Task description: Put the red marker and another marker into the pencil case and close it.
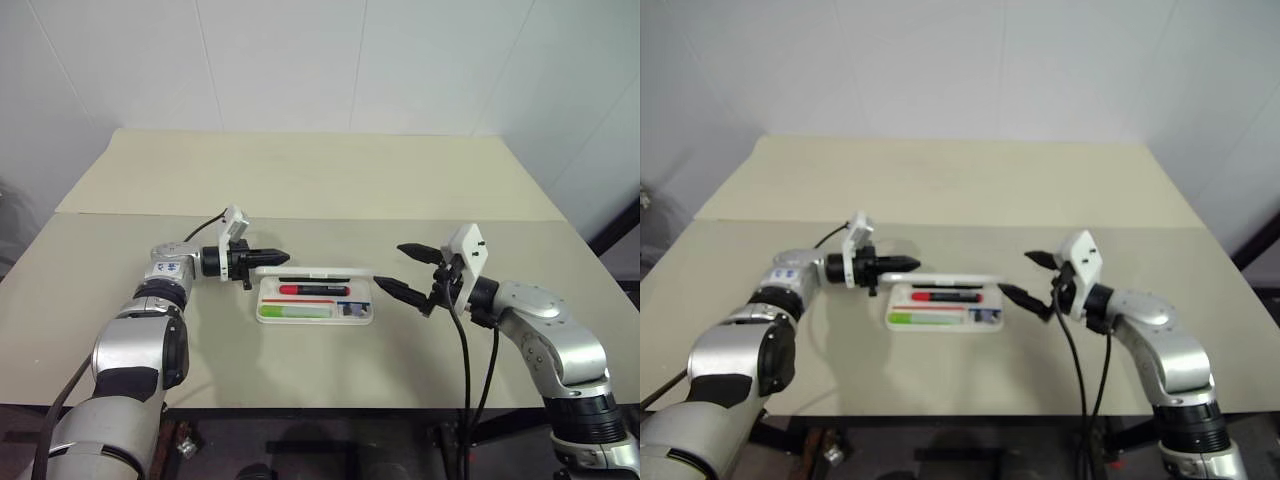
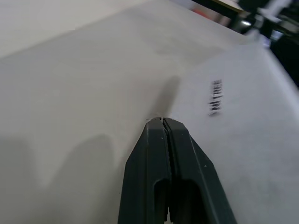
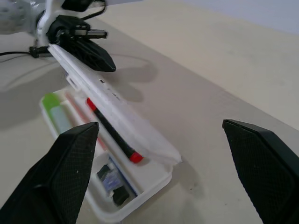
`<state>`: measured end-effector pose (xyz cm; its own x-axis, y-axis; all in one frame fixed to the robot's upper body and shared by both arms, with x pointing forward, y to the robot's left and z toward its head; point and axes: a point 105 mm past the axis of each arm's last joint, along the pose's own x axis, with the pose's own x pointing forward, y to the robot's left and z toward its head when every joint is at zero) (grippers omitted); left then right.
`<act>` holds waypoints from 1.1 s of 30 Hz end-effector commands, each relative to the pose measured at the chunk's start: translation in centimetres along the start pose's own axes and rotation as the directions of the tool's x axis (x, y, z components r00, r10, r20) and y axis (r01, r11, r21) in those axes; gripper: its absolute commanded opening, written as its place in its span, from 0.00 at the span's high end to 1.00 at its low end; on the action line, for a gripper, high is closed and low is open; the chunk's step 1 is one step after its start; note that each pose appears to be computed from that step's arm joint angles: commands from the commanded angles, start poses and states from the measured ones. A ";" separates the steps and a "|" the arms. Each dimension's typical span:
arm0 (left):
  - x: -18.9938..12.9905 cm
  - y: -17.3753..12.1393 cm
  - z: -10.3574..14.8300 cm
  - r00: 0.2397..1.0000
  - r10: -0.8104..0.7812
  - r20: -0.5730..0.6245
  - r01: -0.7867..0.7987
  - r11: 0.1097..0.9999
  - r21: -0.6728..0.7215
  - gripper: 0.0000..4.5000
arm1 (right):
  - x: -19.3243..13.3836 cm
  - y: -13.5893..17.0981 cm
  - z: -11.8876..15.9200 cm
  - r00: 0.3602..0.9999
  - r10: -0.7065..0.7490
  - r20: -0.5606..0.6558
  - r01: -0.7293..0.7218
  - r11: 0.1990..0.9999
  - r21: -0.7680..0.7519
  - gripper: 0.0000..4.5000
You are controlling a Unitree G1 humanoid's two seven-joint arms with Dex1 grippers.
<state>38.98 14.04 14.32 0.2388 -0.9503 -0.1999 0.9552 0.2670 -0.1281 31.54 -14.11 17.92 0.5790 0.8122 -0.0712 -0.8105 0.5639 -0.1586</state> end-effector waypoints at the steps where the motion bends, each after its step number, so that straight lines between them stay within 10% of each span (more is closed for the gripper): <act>1: 0.3 -0.9 1.4 0.995 -0.099 -0.025 0.101 0.992 0.074 1.00 | -1.6 0.0 2.1 0.993 0.094 0.076 -0.093 0.996 -0.015 0.00; 33: 1.0 -3.1 -4.2 0.770 -0.235 -0.593 0.439 0.869 0.226 1.00 | -1.8 -0.3 3.8 0.918 0.380 0.113 -0.372 0.924 -0.083 0.00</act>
<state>37.40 11.90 13.53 -0.0003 -0.7962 -0.6050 0.9732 -0.1394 0.1830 30.51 -15.41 20.98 0.2275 0.9735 -0.0237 -0.9626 0.2211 -0.1565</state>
